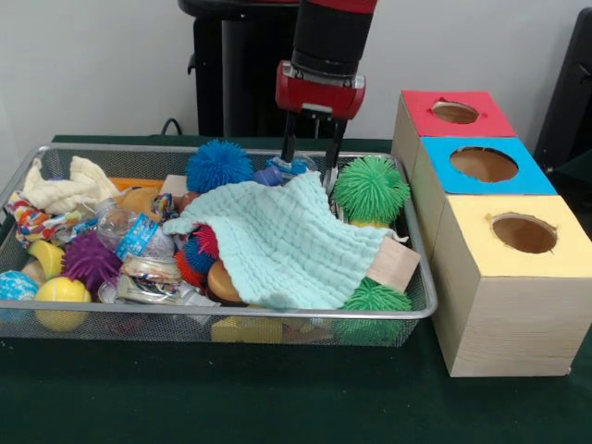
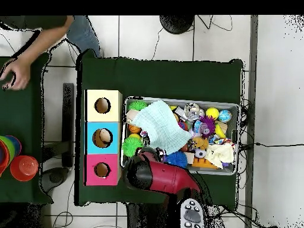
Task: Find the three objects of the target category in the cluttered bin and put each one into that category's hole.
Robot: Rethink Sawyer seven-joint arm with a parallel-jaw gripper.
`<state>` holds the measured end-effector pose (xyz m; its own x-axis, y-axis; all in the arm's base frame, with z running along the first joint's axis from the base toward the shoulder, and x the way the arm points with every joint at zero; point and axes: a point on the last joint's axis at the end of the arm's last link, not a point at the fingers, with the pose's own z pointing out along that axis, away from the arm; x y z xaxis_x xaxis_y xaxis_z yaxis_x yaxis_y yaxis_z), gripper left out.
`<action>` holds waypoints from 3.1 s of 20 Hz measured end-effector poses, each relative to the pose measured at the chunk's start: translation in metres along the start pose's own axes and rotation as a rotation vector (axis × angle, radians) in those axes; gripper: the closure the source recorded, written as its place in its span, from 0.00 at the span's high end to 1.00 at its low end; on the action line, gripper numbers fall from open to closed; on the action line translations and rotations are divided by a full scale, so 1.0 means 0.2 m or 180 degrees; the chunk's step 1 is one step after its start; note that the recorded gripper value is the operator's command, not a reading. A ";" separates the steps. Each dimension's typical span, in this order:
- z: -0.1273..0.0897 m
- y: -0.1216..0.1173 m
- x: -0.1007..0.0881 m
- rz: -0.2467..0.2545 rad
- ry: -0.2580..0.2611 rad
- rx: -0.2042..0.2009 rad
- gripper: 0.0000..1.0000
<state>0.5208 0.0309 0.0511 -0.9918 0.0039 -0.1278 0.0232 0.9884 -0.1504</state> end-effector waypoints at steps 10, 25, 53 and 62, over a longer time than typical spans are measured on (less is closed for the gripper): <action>0.24 -0.04 -0.11 -0.0008 -0.0149 0.0062 1.00; 0.29 -0.11 -0.22 0.0047 -0.0268 0.0089 1.00; 0.25 -0.05 -0.26 -0.0046 -0.0341 0.0114 0.00; 0.23 -0.01 -0.24 -0.0128 -0.0352 0.0171 0.00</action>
<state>0.5750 0.0208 0.0125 -0.9722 -0.0553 -0.2274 -0.0066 0.9778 -0.2093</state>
